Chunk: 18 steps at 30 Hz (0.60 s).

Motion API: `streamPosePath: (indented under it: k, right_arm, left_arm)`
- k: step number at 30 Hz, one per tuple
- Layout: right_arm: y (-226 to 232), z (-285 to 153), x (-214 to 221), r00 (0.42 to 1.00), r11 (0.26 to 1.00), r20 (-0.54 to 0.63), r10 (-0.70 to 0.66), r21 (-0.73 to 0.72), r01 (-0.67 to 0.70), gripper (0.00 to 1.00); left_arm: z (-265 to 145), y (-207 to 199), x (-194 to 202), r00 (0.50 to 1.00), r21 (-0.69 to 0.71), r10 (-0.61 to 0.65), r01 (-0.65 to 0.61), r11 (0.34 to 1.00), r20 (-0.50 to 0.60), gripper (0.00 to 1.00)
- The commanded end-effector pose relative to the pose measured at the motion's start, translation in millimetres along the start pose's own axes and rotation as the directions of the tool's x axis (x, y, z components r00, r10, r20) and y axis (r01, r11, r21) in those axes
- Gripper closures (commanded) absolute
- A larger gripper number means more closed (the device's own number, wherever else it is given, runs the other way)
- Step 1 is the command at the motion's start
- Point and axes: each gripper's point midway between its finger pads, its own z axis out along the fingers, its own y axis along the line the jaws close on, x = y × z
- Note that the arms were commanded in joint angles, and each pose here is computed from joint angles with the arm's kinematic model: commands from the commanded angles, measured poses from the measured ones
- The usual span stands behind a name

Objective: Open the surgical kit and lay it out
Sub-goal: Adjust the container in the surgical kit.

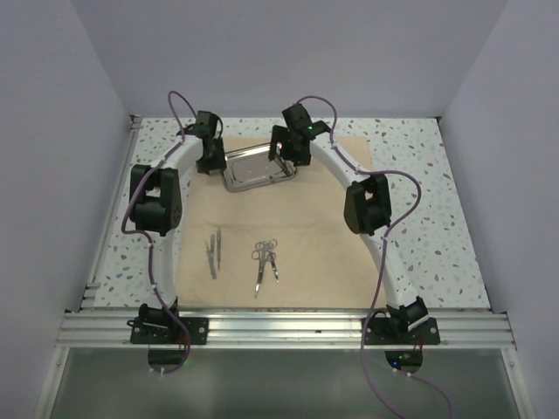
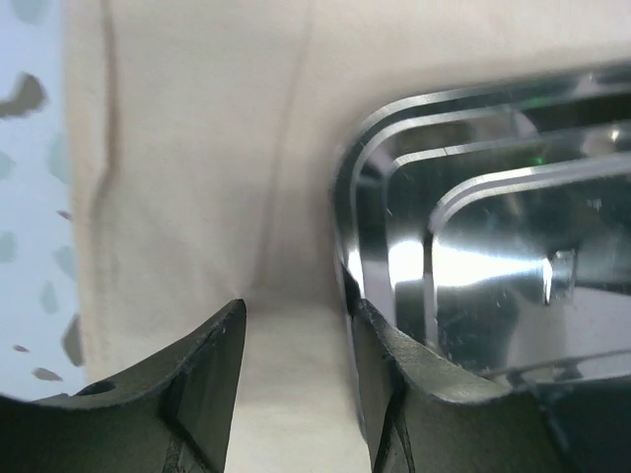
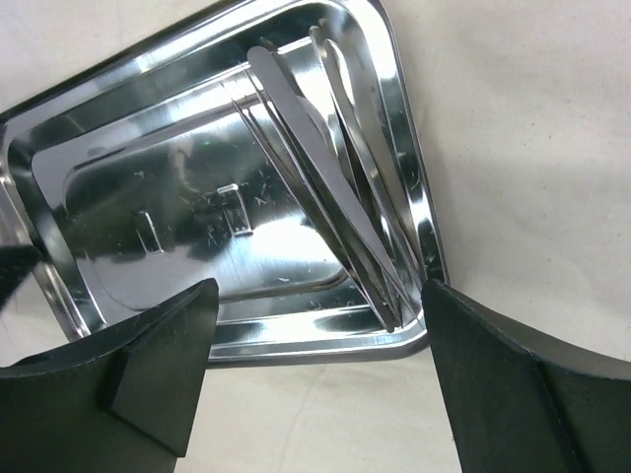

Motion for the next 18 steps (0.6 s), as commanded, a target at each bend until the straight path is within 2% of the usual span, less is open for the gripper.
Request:
streamPosePath:
  k: [1, 8, 18]
  right_arm:
    - [23.9, -38.7, -47.8, 0.989, 0.997, 0.147, -0.019, -0.072, 0.03, 0.12]
    - [23.1, -17.3, -38.0, 0.993, 0.996, 0.118, -0.02, -0.083, 0.03, 0.13]
    - [23.0, 3.1, -26.2, 0.996, 0.995, 0.085, -0.018, -0.096, 0.026, 0.16]
  left_arm:
    - [-3.6, 17.9, -32.8, 0.998, -0.02, -0.016, 0.018, 1.0, 0.06, 0.49]
    - [-1.1, 5.3, -50.2, 0.997, 0.024, -0.025, 0.023, 0.999, 0.073, 0.5]
    - [-14.0, -4.2, -41.6, 0.998, 0.049, -0.013, 0.01, 0.999, 0.063, 0.5]
